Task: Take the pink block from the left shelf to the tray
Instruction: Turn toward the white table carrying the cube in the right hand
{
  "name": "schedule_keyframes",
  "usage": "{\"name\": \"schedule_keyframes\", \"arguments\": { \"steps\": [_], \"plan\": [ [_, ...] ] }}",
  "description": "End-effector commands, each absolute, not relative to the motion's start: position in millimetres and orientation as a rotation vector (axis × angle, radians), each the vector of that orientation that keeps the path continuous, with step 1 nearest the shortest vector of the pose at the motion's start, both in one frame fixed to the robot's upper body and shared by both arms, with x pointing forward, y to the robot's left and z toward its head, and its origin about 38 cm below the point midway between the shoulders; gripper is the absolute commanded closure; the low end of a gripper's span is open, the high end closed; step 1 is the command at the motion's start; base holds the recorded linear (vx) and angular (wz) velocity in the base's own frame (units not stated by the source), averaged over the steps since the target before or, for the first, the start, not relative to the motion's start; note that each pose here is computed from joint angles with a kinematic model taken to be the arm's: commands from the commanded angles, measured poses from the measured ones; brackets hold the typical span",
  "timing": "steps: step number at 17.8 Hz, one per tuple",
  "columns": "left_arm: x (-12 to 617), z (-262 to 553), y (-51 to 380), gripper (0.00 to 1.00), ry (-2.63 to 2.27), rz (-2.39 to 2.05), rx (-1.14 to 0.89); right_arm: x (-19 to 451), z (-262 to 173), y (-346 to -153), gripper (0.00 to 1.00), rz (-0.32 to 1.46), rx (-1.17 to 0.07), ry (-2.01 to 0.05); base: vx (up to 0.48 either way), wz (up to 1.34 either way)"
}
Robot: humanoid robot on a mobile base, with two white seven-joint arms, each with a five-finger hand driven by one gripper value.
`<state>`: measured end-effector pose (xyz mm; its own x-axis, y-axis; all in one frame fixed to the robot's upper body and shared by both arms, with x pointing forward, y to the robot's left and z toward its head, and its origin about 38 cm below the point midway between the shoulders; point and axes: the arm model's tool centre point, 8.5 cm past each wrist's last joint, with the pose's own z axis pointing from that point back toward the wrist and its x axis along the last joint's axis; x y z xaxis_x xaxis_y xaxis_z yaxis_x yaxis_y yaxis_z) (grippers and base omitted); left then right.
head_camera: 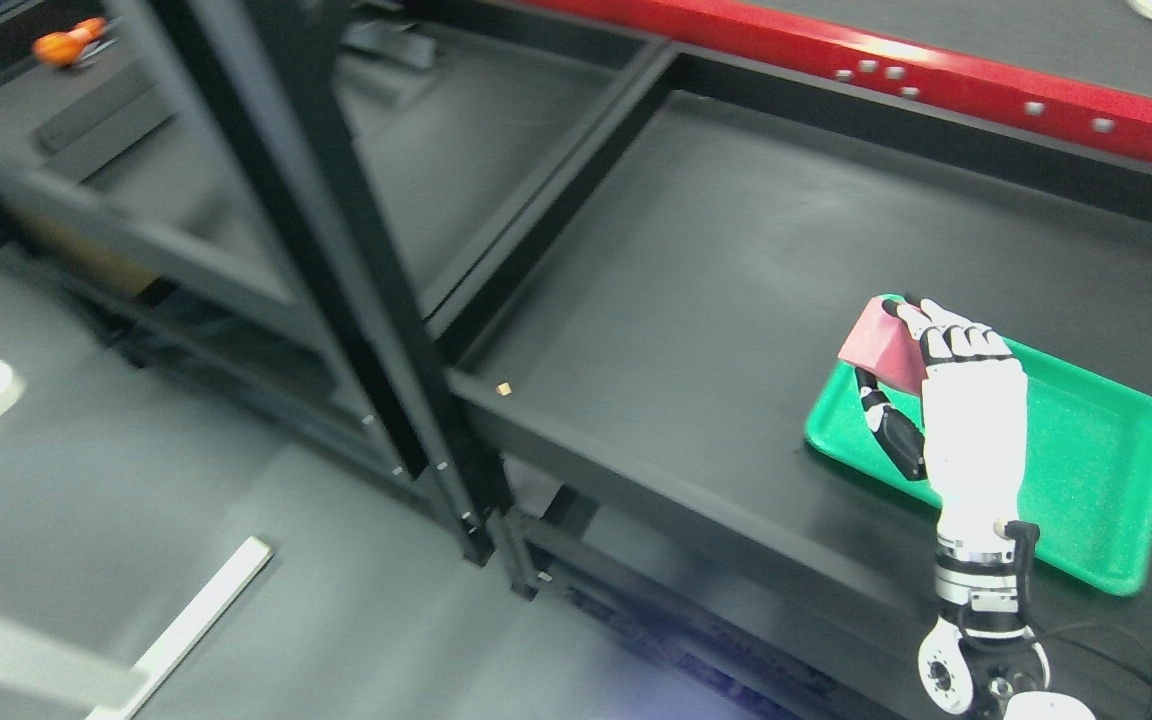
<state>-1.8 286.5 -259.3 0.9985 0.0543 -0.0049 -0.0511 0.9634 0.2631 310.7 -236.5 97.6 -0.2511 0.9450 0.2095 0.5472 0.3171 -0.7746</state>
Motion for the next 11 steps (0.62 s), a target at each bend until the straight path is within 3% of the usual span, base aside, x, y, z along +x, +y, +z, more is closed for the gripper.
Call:
{"name": "schedule_keyframes", "arguments": {
  "steps": [1,11],
  "plan": [
    [23.0,-258.0,297.2,0.0,-0.035,0.056,0.281,304.3,98.3,-240.5,0.98,0.74,-1.319,-1.908,-0.204,0.76],
    [23.0,-258.0,297.2,0.0,-0.035,0.056,0.281,305.2,98.7,-240.4,0.98,0.741,-1.319,-1.91,-0.226,0.81]
  ]
}}
